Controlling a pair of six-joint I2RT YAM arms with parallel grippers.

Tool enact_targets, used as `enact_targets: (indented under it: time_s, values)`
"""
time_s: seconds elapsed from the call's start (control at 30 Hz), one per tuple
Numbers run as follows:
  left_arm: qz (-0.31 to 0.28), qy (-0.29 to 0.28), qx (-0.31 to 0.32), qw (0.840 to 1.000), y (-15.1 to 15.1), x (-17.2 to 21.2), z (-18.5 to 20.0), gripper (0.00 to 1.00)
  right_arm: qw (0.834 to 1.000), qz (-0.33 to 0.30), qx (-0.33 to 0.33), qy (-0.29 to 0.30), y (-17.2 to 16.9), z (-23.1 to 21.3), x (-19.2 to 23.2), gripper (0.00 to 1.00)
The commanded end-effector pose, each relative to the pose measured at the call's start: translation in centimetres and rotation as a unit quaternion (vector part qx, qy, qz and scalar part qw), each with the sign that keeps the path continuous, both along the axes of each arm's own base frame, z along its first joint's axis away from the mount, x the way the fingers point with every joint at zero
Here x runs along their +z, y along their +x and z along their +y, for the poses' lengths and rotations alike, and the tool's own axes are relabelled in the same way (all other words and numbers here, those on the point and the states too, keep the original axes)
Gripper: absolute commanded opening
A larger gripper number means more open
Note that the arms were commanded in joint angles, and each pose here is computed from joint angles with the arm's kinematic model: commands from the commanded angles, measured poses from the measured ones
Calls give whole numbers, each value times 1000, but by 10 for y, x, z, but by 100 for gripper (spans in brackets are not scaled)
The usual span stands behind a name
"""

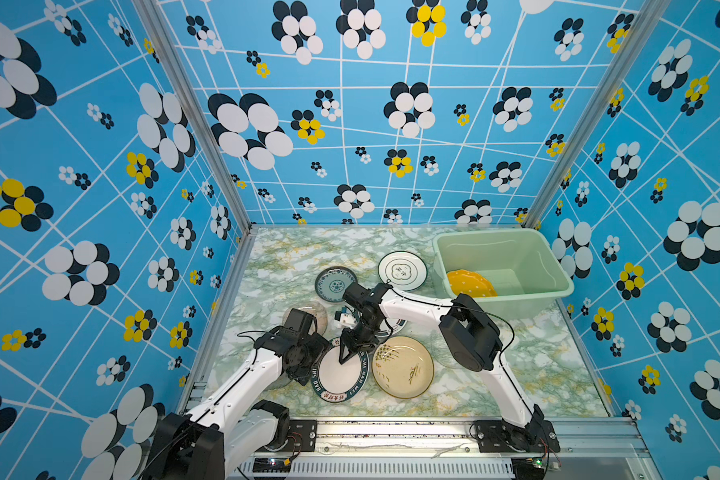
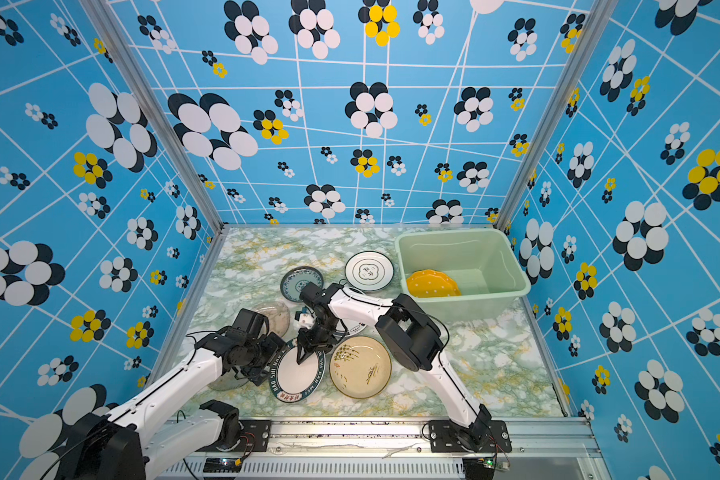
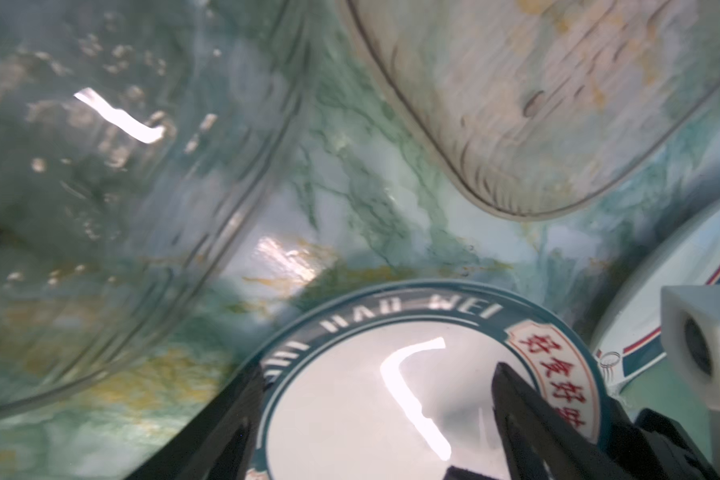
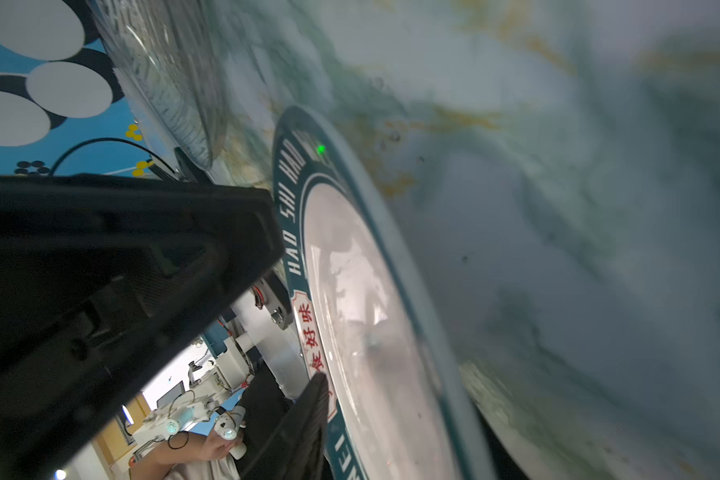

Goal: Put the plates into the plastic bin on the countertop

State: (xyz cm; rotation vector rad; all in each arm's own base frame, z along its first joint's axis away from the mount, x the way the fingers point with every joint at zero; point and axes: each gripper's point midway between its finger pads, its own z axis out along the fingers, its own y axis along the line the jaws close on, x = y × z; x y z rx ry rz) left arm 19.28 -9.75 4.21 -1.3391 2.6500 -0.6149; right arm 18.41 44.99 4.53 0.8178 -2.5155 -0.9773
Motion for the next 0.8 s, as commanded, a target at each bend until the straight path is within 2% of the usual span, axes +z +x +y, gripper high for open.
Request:
enact_targets:
  time_s: [0.0,0.13,0.5,0.7,0.77]
  values:
    - [-25,-26,0,999,11,13,-9,87,998,0,-4,56,-3,18,34,42]
    - [-25,-26,1,999,9,13,-9,87,999,-10,-9,51,0,16,36,36]
    - [-31,-30,7,999,7,15,-7,87,998,-18,-31,56,5,14,42,12]
    - [-37,-34,7,999,10,21,-9,87,998,-18,-37,53,7,14,39,3]
    - [-41,-34,5,999,11,26,-9,87,997,-29,-40,64,9,11,54,2]
